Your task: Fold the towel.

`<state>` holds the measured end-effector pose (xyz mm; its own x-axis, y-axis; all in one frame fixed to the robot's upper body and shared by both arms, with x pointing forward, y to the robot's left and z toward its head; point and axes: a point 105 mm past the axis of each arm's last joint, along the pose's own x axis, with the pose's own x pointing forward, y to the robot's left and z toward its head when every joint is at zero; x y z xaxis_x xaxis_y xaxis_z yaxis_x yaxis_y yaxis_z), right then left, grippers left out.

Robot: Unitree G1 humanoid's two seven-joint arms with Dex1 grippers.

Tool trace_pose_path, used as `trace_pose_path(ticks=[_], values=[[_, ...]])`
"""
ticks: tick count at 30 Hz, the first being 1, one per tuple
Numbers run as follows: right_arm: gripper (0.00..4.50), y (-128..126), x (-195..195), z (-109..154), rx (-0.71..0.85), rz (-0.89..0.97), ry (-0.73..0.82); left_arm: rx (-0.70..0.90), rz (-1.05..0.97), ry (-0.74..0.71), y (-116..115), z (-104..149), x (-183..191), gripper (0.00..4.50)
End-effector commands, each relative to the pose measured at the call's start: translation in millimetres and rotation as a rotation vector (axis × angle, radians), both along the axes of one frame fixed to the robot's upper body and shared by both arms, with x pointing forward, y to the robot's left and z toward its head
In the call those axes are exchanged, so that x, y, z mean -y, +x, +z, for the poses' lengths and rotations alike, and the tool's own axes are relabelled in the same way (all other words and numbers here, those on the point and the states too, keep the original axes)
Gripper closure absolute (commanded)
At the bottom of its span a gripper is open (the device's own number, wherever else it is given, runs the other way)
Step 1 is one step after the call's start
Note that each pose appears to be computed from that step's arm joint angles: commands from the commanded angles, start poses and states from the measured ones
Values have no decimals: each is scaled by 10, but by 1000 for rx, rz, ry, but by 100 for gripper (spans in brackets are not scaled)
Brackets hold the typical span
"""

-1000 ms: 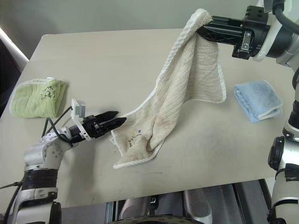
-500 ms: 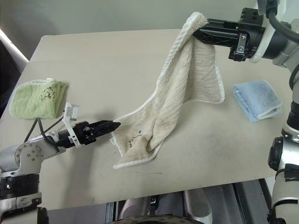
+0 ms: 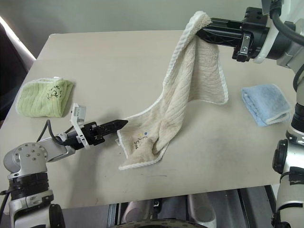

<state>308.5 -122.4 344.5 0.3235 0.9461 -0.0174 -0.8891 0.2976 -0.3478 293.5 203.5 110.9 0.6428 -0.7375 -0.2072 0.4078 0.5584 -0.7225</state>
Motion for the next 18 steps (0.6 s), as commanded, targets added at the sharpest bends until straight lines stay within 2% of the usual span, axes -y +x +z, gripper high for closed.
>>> trace_pose_path(ticks=[1, 4, 9, 18], values=[[446, -45, 32, 91, 52, -8, 9, -26, -18, -13, -15, -34, 54, 0], [450, -35, 35, 90, 52, -10, 10, 8, 26, -40, 83, 38, 30, 58], [450, -23, 44, 68, 50, -14, 10, 20, 37, -60, 118, 58, 75, 229], [450, -24, 57, 57, 54, -19, 5, 41, 92, -48, 182, 68, 11, 229]])
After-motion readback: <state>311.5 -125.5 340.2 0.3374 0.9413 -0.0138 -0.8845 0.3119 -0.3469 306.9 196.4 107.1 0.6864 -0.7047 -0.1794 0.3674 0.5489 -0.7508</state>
